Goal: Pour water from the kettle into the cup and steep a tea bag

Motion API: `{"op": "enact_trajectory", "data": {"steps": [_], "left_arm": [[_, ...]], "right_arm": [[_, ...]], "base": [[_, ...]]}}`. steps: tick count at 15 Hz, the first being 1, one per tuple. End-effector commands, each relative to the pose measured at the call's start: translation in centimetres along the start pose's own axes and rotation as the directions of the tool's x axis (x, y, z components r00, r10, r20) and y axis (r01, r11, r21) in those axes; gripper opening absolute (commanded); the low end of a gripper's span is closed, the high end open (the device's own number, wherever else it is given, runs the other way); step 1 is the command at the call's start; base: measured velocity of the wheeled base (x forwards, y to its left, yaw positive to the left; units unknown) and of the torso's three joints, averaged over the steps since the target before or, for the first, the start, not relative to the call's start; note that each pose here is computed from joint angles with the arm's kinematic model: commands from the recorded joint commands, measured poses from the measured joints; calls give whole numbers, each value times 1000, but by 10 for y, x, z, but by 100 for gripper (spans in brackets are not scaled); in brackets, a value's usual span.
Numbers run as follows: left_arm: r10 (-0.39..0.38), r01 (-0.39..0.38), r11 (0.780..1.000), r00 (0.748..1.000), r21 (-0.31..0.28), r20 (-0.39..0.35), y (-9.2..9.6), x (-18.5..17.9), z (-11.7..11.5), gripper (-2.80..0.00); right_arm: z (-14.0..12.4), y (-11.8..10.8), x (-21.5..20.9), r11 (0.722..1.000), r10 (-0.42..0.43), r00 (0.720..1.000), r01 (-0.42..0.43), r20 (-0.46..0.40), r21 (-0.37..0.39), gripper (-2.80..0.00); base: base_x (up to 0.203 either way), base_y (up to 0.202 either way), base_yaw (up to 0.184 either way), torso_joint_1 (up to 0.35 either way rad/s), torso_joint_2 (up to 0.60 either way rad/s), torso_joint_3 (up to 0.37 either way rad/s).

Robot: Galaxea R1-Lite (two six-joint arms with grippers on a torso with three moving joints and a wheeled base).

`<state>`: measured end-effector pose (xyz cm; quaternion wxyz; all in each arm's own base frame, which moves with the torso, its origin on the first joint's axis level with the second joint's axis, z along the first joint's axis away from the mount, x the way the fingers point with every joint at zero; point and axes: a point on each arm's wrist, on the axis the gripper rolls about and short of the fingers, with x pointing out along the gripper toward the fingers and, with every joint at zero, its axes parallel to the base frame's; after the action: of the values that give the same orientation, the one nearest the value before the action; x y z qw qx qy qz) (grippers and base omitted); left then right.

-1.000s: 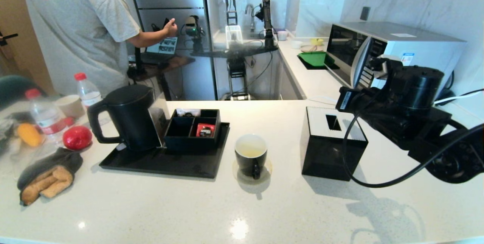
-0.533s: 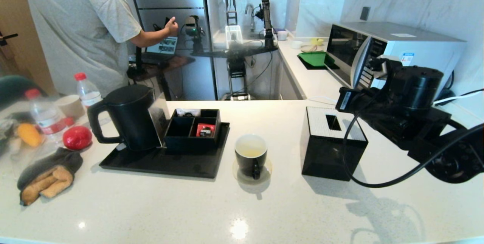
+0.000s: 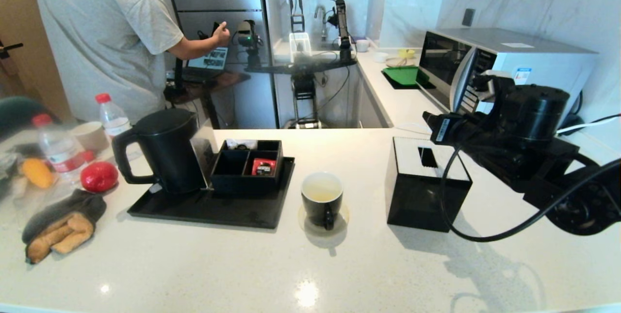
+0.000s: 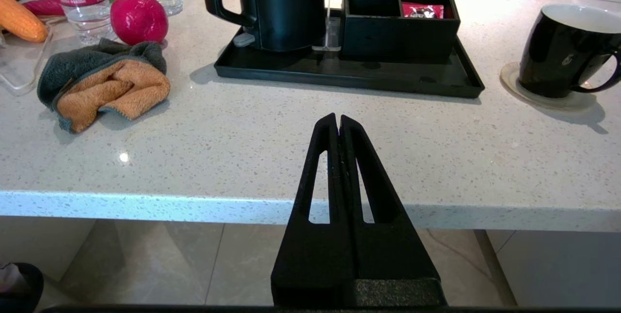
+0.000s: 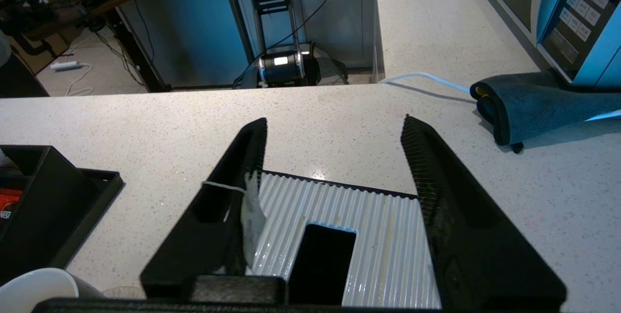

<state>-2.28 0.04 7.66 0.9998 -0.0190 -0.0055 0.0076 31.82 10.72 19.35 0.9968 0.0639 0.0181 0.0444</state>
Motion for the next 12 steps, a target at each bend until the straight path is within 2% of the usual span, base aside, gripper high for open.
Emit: {"op": "enact_trajectory", "data": {"steps": [1,7,12], "left_arm": [[2,-2,1000,1000,0,0,0,0,0,-280],[2,-2,1000,1000,0,0,0,0,0,-280],[1,-1,1000,1000,0,0,0,0,0,-280]], "right_arm": [[1,0,0,1000,-1,1000,1,7,-5,0],[5,-2,-4,997,-7,1000,8,17,-75,0],[11,-19,-8,986,-55,998,59,32,-155,0]], "base": [[0,0,0,0,0,0],[0,0,0,0,0,0],[0,0,0,0,0,0]]}}
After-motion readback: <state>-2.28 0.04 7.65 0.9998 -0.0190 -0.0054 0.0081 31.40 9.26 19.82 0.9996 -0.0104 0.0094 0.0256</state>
